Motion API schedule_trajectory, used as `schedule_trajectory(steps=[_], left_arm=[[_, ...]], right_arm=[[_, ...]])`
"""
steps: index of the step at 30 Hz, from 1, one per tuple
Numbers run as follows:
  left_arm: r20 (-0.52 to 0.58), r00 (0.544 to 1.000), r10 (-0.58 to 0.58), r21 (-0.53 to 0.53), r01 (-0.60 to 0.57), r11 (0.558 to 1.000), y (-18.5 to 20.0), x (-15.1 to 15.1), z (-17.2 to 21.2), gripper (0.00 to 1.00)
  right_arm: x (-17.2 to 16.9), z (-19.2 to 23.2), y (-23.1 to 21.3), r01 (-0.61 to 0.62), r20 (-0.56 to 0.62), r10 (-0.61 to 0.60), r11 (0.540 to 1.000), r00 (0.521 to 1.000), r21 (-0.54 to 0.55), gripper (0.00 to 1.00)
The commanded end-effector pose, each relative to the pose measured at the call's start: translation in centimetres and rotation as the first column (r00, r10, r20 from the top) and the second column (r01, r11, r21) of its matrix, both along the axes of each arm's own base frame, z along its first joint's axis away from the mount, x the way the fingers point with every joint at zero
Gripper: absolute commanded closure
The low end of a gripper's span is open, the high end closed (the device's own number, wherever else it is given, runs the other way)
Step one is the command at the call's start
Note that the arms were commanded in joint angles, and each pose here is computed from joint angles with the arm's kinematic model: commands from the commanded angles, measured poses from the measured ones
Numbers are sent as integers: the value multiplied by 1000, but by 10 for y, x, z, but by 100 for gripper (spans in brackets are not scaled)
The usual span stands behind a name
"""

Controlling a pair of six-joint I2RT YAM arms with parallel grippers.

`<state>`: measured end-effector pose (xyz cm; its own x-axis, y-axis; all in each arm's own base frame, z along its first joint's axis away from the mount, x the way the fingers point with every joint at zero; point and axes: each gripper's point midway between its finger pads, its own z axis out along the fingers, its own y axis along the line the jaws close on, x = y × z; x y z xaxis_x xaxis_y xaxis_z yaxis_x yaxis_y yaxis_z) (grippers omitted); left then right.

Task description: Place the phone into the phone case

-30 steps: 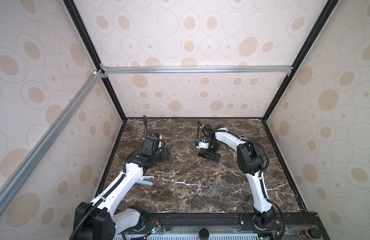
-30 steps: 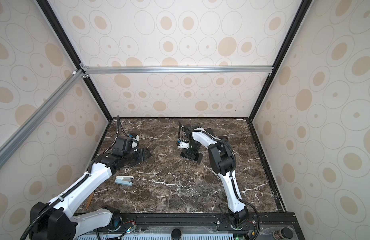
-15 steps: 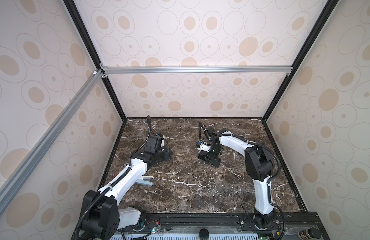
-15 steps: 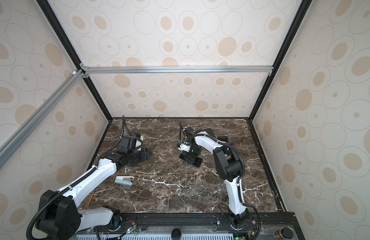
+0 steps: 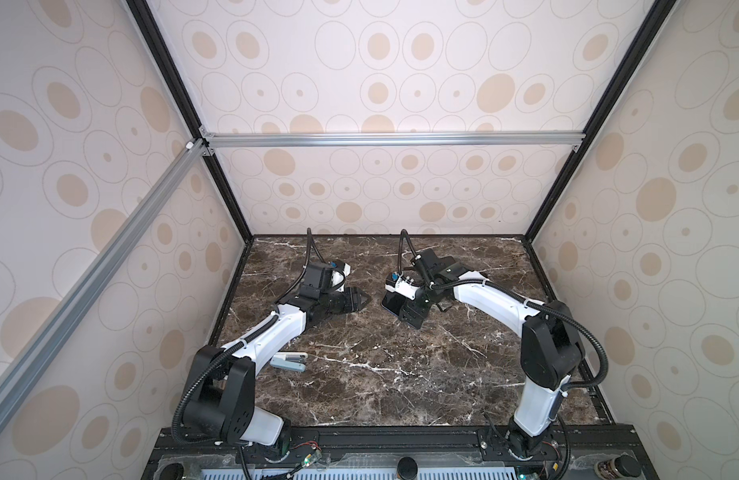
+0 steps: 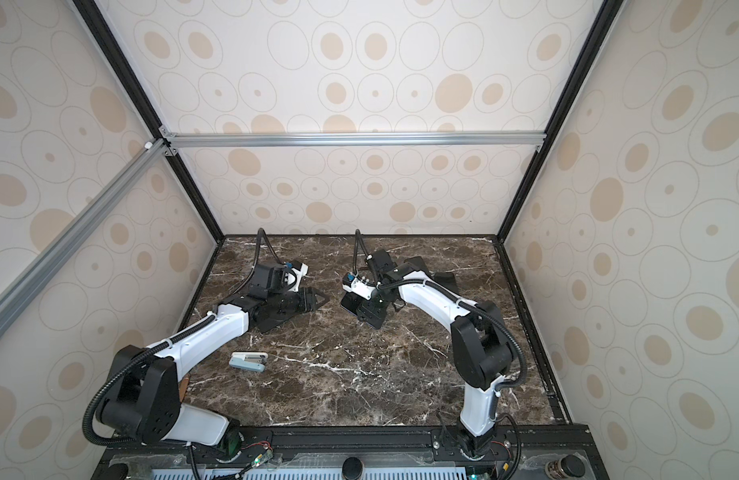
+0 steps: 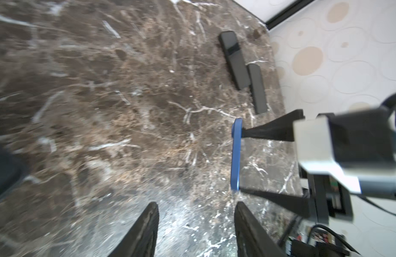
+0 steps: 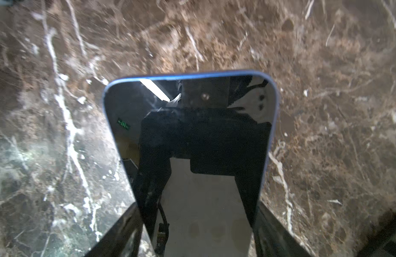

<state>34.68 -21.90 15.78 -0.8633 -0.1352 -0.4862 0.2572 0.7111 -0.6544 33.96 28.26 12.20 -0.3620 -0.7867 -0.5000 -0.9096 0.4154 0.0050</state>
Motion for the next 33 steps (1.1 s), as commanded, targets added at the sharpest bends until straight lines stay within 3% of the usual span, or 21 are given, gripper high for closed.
schedule_trajectory(steps=[1, 5, 7, 11, 14, 16, 18, 20, 22, 23, 27, 28, 33], left_arm=[[45, 995, -87, -101, 91, 991, -26, -1, 30, 45], [16, 991, -130, -123, 131, 984, -36, -9, 26, 47], [13, 989, -144, -124, 145, 982, -39, -12, 24, 52], [-1, 987, -161, -142, 159, 977, -42, -15, 22, 82], [4, 987, -162, -158, 161, 974, -43, -16, 26, 98], [18, 989, -148, -164, 149, 975, -42, -14, 33, 100], [58, 990, -125, -168, 134, 977, -39, -11, 47, 100], [123, 989, -79, -180, 100, 979, -32, -6, 67, 100], [210, 977, -21, -218, 68, 974, -24, -4, 93, 100], [253, 968, 12, -249, 53, 967, -20, -3, 108, 100], [412, 905, 103, -398, 77, 914, -11, -12, 173, 100], [443, 888, 123, -427, 89, 900, -9, -16, 185, 100], [572, 788, 225, -538, 154, 829, 6, -38, 237, 100]], right_arm=[[-5, 28, 25, -74, 66, 68, 992, 996, 101, 60], [-11, 36, 36, -110, 87, 100, 987, 991, 121, 60], [-12, 39, 39, -117, 97, 106, 985, 990, 124, 60], [-12, 47, 43, -119, 120, 102, 982, 988, 144, 60], [-12, 55, 44, -114, 144, 91, 980, 985, 162, 57], [-11, 62, 44, -104, 161, 75, 978, 984, 182, 45], [-6, 74, 42, -54, 173, 19, 978, 985, 202, 20], [2, 87, 36, 23, 196, -73, 969, 978, 247, 10], [7, 110, 28, 80, 171, -153, 925, 973, 372, 3], [10, 126, 24, 110, 130, -191, 878, 973, 466, 1], [17, 192, 8, 188, -91, -193, 571, 977, 799, 1], [20, 198, 6, 206, -124, -188, 528, 974, 824, 3], [20, 219, 15, 247, -221, -112, 445, 969, 861, 17]])
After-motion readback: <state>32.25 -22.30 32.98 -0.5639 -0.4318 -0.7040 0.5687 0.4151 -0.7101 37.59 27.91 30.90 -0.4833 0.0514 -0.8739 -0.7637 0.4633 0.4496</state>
